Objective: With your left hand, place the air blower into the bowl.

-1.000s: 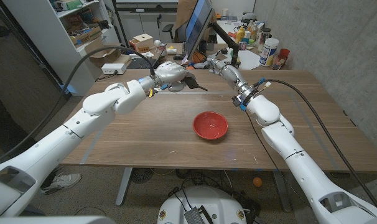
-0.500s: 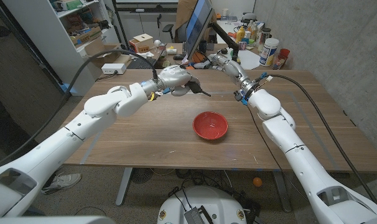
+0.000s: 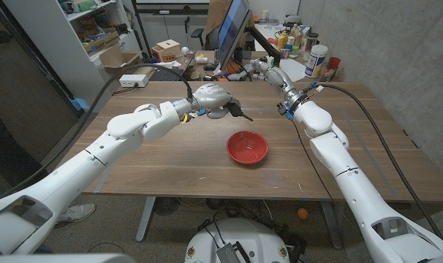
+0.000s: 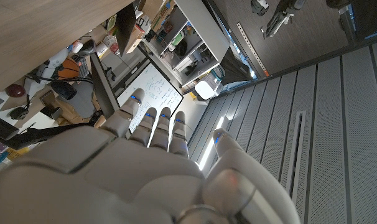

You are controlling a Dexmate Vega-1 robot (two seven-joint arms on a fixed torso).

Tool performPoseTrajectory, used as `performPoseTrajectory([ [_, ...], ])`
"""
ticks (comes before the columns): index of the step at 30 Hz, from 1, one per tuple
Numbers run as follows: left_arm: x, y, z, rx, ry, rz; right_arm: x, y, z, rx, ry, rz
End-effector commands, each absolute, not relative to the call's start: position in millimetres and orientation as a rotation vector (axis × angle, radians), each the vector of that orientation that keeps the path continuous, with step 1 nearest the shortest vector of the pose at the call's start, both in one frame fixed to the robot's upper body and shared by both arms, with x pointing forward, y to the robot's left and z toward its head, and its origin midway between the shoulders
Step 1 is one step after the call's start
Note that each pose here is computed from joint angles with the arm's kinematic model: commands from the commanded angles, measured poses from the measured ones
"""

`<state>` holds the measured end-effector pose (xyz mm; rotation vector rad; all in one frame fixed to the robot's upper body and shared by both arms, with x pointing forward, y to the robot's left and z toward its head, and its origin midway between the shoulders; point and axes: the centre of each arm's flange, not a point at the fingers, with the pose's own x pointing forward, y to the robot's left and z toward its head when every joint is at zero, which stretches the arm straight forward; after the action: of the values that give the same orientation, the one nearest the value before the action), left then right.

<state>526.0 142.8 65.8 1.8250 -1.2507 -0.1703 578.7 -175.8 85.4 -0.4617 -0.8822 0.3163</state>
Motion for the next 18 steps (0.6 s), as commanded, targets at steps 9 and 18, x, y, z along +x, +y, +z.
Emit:
performPoseTrajectory([
  [9, 536.3, 113.6, 46.9, 1.853, -1.270, -0.293, 573.4, -176.3, 100.1, -0.451, -0.908, 0.309],
  [18, 540.0, 104.8, 38.1, 1.899, -1.261, -0.354, 573.6, -174.9, 104.8, -0.448, -0.919, 0.305],
])
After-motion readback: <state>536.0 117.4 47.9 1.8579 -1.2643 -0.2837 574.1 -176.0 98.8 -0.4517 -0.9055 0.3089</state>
